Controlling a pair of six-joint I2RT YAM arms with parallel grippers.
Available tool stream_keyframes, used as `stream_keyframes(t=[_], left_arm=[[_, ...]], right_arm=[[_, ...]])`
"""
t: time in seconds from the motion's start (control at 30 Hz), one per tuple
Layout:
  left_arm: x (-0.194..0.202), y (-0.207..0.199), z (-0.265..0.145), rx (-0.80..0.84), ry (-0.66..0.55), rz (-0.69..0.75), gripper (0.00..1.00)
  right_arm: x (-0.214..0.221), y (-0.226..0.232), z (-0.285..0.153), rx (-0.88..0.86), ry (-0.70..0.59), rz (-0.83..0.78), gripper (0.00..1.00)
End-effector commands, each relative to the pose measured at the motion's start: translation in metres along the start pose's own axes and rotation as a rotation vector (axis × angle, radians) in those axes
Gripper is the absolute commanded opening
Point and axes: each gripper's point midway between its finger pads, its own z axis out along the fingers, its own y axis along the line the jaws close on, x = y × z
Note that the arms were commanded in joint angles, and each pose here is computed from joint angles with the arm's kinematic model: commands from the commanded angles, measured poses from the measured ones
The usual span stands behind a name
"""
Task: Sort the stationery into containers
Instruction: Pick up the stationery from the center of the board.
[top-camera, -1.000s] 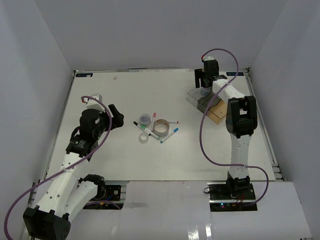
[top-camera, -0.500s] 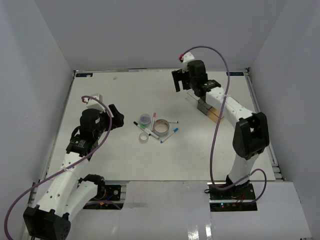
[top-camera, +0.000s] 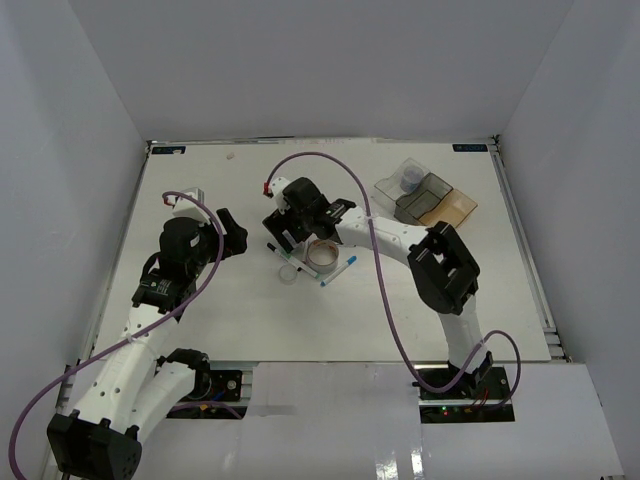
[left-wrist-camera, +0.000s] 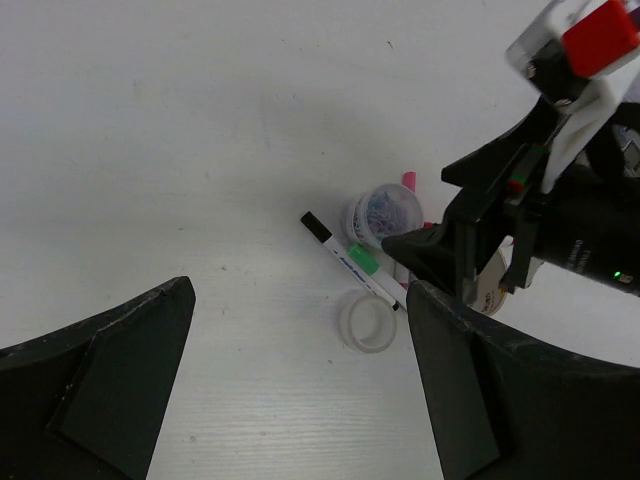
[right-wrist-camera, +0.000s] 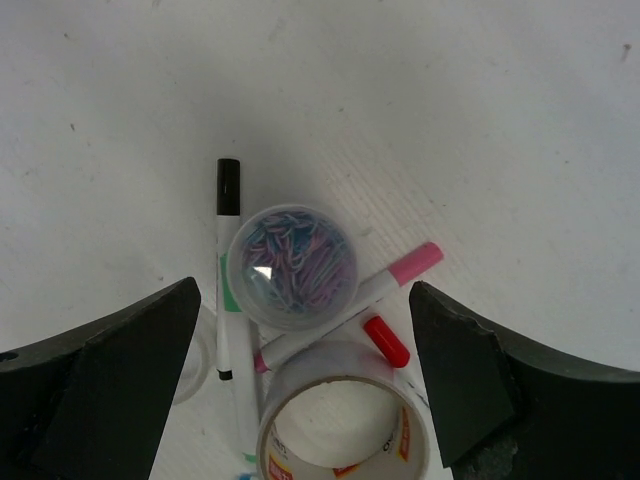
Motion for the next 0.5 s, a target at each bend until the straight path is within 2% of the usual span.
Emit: stream_keyframes(t=[0.0, 0.17, 0.33, 0.47], left_arm=[[-0.003, -0.002, -0.001, 0.013, -0.013, 0.000, 0.98], [-0.002, -0.003, -0.001, 0.020, -0.007, -0.001, 0.98], [-0.003, -0.004, -0.002, 0.024, -0.010, -0.001, 0.98], [-0.002, -0.004, -0.002, 0.024, -0.007, -0.001, 0.98]], right_arm=[[-0.017, 0.010, 0.004, -0.003, -0.026, -0.005, 0.91], [-0.012, 0.016, 0.020, -0.005, -0.007, 0.000, 0.93], [-0.003, 0.018, 0.033, -0.001, 0.014, -0.002, 1.00], [0.003, 0.015, 0.039, 0.023, 0.029, 0.000, 1.00]])
